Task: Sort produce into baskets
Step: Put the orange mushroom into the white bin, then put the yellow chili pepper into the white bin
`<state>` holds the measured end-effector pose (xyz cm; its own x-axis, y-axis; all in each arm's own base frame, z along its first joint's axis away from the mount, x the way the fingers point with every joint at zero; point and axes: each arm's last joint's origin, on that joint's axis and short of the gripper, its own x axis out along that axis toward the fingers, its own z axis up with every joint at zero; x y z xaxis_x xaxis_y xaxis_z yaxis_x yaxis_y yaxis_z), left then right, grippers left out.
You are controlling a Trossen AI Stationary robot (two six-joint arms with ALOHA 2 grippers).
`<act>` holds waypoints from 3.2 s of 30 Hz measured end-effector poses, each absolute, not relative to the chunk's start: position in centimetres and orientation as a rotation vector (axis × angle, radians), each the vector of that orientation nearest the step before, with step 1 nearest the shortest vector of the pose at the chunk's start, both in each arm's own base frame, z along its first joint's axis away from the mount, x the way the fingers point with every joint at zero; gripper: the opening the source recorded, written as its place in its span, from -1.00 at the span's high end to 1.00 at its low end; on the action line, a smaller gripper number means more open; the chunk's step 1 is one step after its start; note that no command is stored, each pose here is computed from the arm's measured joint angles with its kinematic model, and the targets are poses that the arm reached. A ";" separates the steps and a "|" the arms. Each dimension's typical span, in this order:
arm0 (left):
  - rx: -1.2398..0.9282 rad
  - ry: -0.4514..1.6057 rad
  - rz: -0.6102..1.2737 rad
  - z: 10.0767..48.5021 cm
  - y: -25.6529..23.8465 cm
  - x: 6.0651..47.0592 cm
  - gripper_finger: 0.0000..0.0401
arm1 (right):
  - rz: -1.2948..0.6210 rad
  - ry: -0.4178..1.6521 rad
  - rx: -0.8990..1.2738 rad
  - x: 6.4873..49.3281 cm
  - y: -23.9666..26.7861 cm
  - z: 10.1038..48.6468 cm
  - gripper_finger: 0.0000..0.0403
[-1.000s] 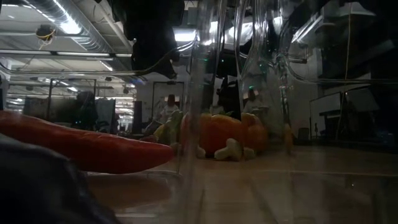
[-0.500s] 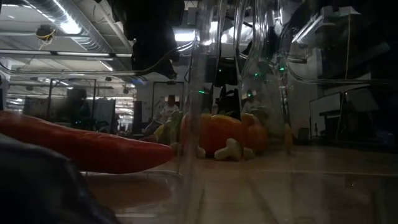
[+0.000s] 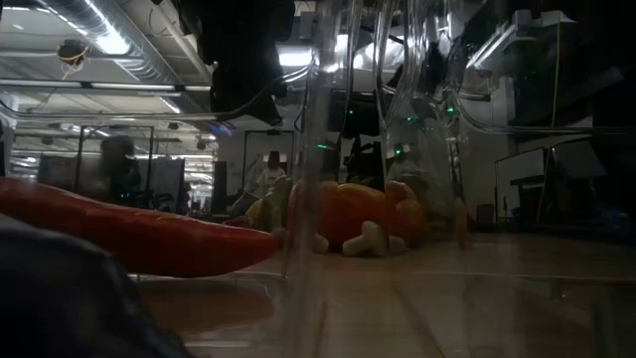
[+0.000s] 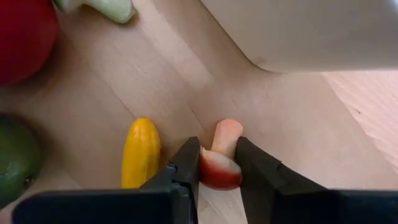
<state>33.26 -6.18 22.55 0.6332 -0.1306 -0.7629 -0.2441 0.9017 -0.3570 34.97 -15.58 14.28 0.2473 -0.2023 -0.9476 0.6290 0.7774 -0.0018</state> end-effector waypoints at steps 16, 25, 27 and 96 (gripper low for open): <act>-0.457 0.891 0.066 22.6 -6.2 33.2 0.17 | -0.481 1.107 0.260 38.2 -17.0 23.0 0.58; -0.457 0.891 0.067 22.5 -6.2 33.3 0.17 | -0.482 0.978 0.067 39.5 -18.1 24.6 0.58; -0.457 0.892 0.067 22.5 -6.2 33.2 0.17 | -0.488 0.990 0.064 39.6 -18.7 24.0 0.58; -0.230 0.859 0.278 26.8 -1.2 29.5 0.17 | -0.361 1.327 0.274 37.2 -14.1 15.4 0.10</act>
<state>29.46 -1.15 26.80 0.6211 0.1475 -0.7697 -0.3312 0.9395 -0.0872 37.20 -14.09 15.38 0.1998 -0.1005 -0.9747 0.4078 0.9130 -0.0105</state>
